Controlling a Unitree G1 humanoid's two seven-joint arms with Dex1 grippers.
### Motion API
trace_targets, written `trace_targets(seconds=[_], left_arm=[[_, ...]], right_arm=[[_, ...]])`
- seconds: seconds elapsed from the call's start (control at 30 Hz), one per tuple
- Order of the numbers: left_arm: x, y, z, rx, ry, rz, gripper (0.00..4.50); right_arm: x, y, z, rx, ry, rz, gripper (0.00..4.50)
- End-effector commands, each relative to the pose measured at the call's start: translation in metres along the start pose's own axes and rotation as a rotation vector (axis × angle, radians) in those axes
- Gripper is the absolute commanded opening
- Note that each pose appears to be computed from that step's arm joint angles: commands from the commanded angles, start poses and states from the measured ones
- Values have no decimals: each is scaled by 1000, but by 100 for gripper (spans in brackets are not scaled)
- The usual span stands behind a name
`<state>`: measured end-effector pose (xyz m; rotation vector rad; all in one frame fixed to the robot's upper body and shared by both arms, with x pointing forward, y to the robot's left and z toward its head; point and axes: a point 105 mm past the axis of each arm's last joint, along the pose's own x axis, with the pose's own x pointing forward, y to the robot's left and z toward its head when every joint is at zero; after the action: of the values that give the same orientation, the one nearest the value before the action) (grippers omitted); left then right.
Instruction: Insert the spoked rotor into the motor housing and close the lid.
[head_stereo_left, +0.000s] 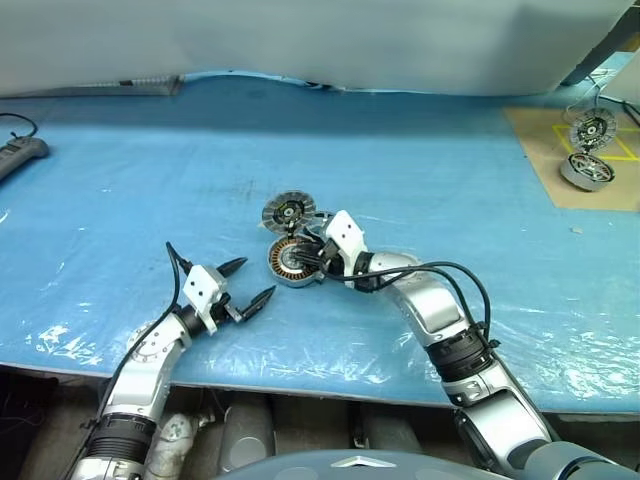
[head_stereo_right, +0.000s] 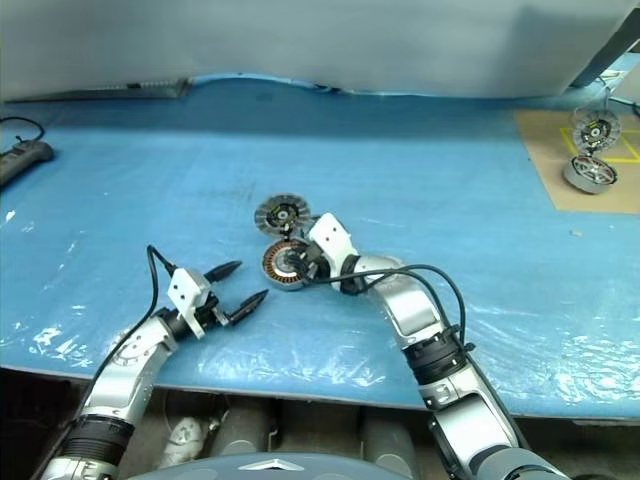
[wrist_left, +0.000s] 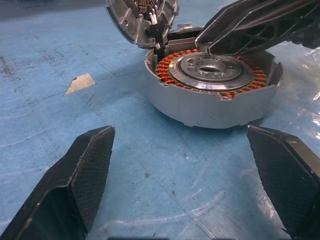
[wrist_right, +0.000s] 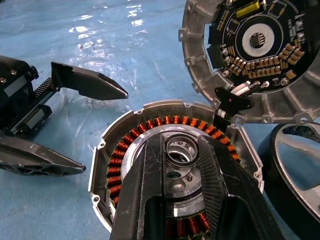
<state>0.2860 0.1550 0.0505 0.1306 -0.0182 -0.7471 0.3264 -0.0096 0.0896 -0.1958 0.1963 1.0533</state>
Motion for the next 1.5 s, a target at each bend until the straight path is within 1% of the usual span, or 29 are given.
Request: trace_targets(seconds=[0.03, 0.23, 0.43, 0.5, 0.57, 0.73, 0.83, 0.93, 1.03, 1.07, 1.3, 1.5], left_arm=[[-2, -2, 7, 25, -27, -5, 450], [-2, -5, 11, 31, -32, -12, 450], [-2, -4, 15, 36, -31, -17, 450], [-2, -3, 17, 38, -31, -19, 450], [-1, -2, 19, 40, -31, -21, 450], [0, 3, 21, 44, -28, -20, 450], [4, 1, 25, 44, -32, -25, 450], [10, -4, 32, 43, -41, -35, 450], [13, -6, 34, 41, -41, -41, 450], [14, -5, 34, 39, -39, -42, 450], [5, -4, 21, 30, -19, -40, 450], [-1, -8, 18, 32, -17, -32, 450]], right_arm=[[3, 3, 4, -30, -11, 20, 56], [6, 9, -3, -24, 7, 43, 56], [11, 9, -3, -17, 6, 34, 56], [12, 7, 0, -16, -5, 27, 131], [9, 5, 6, -21, -25, 24, 191], [-10, 5, 26, -25, -74, 29, 191], [-19, 7, 29, -18, -69, 32, 191], [-21, 9, 21, -11, -30, 20, 129], [-19, 12, 14, -16, -5, 21, 27], [-17, 13, 14, -16, -2, 21, 5], [-9, 14, 17, -11, 0, 12, 5], [-2, 13, 22, -16, 5, 7, 5]])
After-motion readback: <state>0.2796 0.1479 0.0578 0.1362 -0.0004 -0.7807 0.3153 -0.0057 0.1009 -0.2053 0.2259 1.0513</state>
